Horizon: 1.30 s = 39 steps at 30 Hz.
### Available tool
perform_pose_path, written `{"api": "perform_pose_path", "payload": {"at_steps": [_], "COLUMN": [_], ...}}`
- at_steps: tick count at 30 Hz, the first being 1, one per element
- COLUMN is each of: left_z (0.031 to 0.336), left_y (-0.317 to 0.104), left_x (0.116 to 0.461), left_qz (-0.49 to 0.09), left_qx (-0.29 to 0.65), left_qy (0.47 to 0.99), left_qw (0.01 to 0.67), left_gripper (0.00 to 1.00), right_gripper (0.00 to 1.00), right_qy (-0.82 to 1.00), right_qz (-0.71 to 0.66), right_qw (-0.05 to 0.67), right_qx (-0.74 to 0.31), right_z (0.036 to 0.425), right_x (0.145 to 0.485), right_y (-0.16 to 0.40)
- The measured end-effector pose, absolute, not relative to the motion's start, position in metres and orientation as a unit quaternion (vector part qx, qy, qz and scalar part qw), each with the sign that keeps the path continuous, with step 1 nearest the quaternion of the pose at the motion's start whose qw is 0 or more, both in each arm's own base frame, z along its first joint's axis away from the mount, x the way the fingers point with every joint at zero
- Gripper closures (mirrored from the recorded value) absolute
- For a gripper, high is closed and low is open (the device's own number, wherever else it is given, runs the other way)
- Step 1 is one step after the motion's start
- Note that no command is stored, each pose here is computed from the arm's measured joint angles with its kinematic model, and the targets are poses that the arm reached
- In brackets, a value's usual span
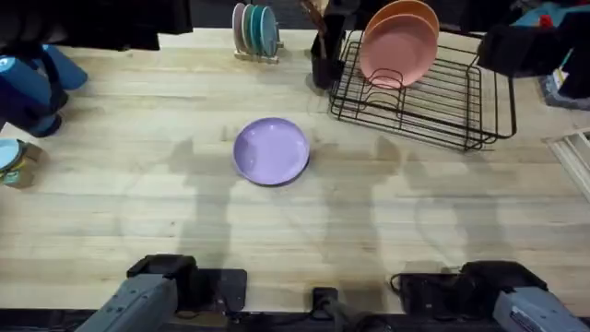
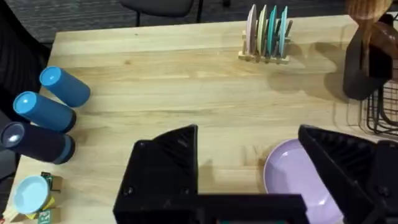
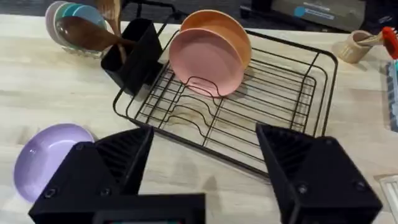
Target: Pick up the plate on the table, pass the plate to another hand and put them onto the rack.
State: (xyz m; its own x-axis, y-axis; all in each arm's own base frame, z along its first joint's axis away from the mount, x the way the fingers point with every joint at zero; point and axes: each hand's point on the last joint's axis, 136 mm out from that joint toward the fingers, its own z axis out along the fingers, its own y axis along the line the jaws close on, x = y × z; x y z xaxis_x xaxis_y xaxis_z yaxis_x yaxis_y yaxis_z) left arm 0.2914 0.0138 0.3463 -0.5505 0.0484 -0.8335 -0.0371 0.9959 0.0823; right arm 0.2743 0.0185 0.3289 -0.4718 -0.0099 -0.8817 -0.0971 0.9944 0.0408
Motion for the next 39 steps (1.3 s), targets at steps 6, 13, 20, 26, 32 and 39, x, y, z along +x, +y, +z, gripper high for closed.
{"api": "perform_pose_path", "payload": {"at_steps": [6,13,20,26,32,39], "left_z": [0.302,0.266,0.241,0.202,0.152,0.116], "left_y": [0.014,0.013,0.002,0.0,-0.005,-0.013], "left_x": [0.27,0.284,0.297,0.312,0.323,0.331], "left_qz": [0.046,0.042,0.009,0.001,-0.015,-0.04], "left_qx": [0.009,0.013,0.023,0.025,0.027,0.029], "left_qy": [0.926,0.952,0.965,0.98,0.99,0.994], "left_qw": [0.373,0.303,0.26,0.195,0.141,0.102], "left_gripper": [0.007,0.007,0.007,0.007,0.007,0.009], "right_gripper": [0.004,0.004,0.004,0.004,0.003,0.003], "right_qy": [0.861,0.861,0.861,0.861,0.861,0.861], "right_qz": [0.043,0.043,0.043,0.043,0.043,0.043], "right_qw": [0.505,0.505,0.505,0.505,0.505,0.505], "right_qx": [-0.031,-0.031,-0.031,-0.031,-0.031,-0.031], "right_z": [0.325,0.325,0.325,0.325,0.325,0.325], "right_x": [0.272,0.272,0.272,0.272,0.272,0.272], "right_y": [0.018,0.018,0.018,0.018,0.018,0.018]}}
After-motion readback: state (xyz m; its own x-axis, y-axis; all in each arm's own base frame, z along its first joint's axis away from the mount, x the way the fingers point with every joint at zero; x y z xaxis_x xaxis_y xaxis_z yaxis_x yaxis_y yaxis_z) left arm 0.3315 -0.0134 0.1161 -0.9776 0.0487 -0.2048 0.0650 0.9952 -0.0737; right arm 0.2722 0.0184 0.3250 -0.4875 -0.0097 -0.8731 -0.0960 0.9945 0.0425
